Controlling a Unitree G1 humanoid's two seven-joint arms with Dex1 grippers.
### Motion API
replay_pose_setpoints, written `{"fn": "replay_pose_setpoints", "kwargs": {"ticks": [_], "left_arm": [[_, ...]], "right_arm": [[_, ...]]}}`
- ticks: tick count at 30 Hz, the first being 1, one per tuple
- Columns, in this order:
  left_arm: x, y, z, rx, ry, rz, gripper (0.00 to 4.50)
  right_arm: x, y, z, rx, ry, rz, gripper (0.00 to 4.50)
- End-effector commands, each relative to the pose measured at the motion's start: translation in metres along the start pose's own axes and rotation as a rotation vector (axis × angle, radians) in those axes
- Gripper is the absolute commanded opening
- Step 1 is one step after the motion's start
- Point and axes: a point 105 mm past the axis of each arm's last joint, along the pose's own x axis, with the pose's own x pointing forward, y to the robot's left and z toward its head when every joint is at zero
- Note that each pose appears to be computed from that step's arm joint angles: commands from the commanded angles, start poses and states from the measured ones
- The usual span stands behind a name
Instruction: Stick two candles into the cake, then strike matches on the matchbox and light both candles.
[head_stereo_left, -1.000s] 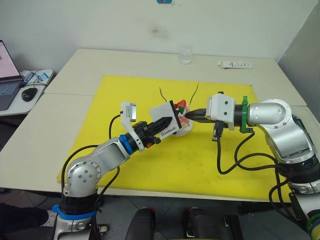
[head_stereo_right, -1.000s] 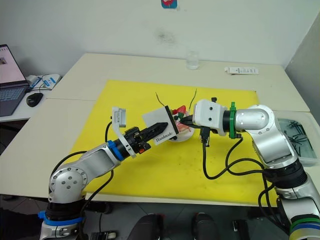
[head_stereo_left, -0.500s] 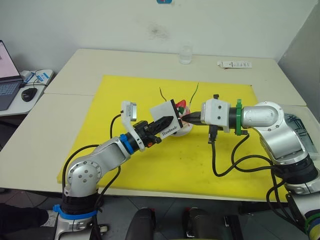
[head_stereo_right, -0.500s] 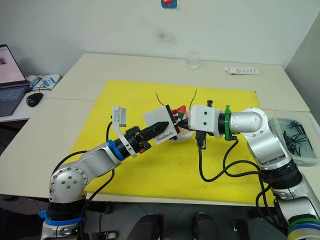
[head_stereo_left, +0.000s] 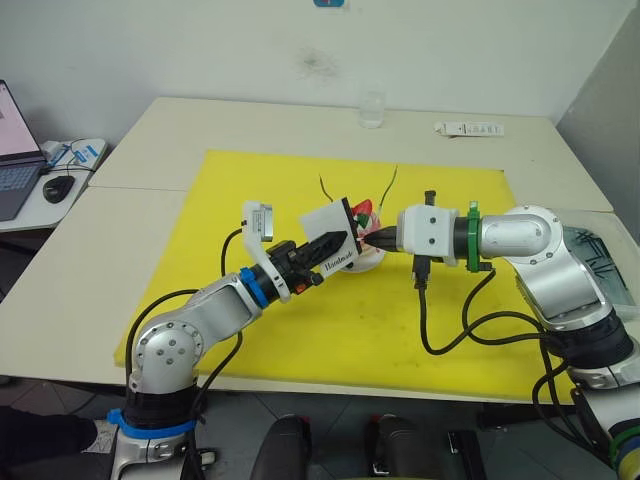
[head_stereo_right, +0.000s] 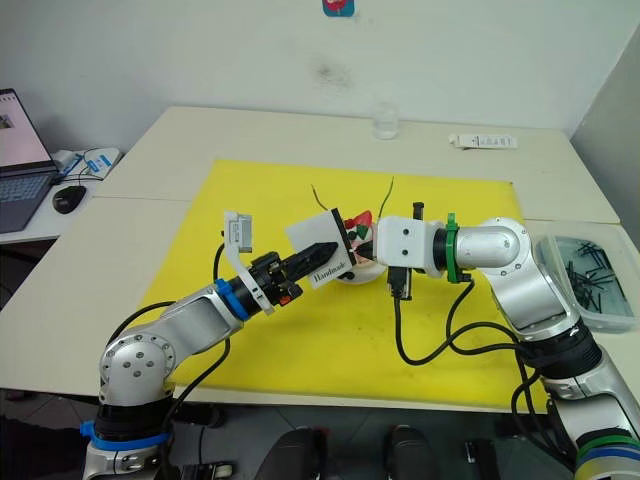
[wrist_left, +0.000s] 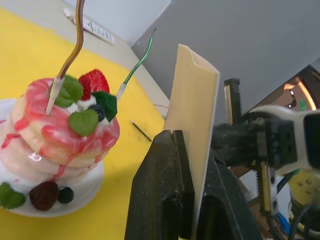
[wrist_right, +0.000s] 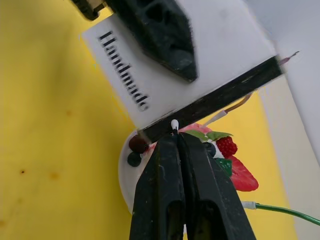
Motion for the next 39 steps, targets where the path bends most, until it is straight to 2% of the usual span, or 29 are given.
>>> {"fn": "replay_pose_setpoints", "kwargs": {"ticks": [1,4,11,20,25,28,32,39], "left_arm": [[0.007,-0.041,0.053,0.044,-0.156,-0.17,0.0],[0.006,-0.042,0.061,0.062,-0.147,-0.169,0.0],[-0.011,-0.026,0.024,0.075,-0.015,-0.096,0.0],[-0.041,-0.011,0.011,0.075,0.046,-0.025,0.0],[-0.059,-0.011,-0.002,0.056,0.094,-0.002,0.0],[-0.078,-0.01,-0.017,0.054,0.158,0.041,0.0],[-0.091,-0.01,-0.026,0.038,0.176,0.072,0.0],[-0.087,-0.011,-0.032,0.033,0.149,0.088,0.0]], "right_arm": [[-0.005,0.027,-0.009,-0.011,0.062,0.134,0.05],[-0.013,0.02,-0.015,0.014,0.089,0.093,0.05],[-0.025,-0.005,-0.019,0.057,0.098,-0.037,0.05],[-0.025,-0.013,-0.017,0.073,0.083,-0.08,0.05],[-0.022,-0.021,-0.014,0.07,0.063,-0.102,0.05],[-0.02,-0.029,-0.009,0.073,0.033,-0.128,0.05],[-0.016,-0.04,-0.002,0.086,-0.015,-0.178,0.05],[-0.003,-0.079,0.018,0.158,-0.159,-0.383,0.05]]}}
